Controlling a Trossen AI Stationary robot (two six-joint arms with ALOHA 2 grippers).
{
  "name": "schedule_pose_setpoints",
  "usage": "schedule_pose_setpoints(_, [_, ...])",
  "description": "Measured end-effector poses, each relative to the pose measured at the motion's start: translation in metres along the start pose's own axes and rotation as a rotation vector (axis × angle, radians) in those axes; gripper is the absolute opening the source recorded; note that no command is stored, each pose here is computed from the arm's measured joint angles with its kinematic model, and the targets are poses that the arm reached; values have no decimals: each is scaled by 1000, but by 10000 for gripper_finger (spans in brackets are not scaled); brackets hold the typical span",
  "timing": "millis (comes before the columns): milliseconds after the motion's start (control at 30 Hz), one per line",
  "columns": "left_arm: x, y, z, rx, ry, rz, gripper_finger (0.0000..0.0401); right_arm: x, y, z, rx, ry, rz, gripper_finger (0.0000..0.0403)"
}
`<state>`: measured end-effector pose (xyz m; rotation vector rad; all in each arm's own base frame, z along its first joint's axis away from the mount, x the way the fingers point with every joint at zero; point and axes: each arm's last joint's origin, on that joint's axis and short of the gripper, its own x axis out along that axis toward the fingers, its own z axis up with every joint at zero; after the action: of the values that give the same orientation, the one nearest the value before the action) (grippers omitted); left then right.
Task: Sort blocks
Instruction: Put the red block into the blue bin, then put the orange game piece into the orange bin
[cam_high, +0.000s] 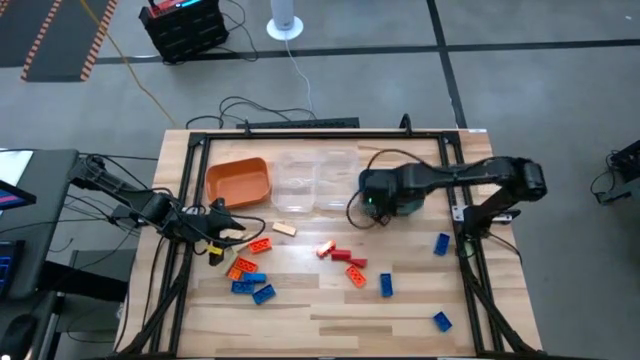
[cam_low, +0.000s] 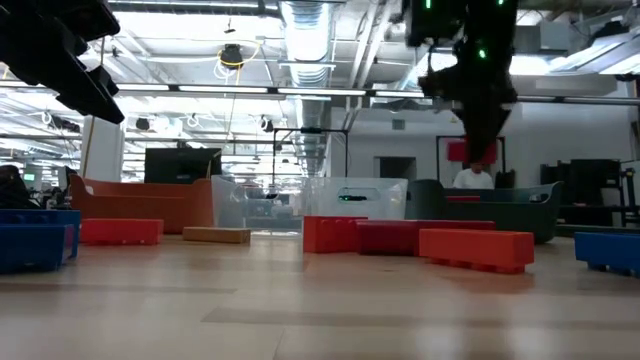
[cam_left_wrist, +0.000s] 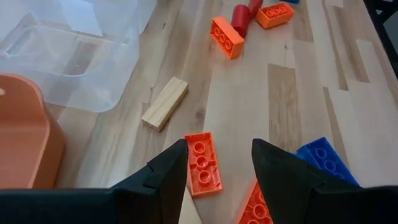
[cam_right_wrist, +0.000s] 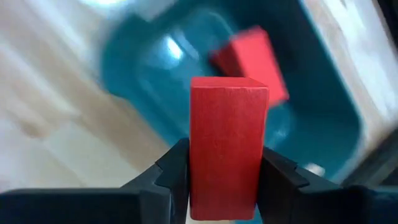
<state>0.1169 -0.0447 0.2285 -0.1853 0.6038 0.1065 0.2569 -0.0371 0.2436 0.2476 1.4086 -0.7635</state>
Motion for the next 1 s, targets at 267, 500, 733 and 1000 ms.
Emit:
schedule_pose_setpoints(267, [0,3,-6,-40,60,16,173,36,-46,1,153,86,5,163])
schedule_pose_setpoints(500, [0,3,-5,-37,52,20,173,60,-58,-2,190,141,47,189])
schedule_pose_setpoints(733, [0,3,-5,-40,43,33,173,56,-58,-1,164,138,56,240])
schedule_pose_setpoints(1000, [5,3,2,-52,-70,177,173,3,-27,-4,63,-99,117,244])
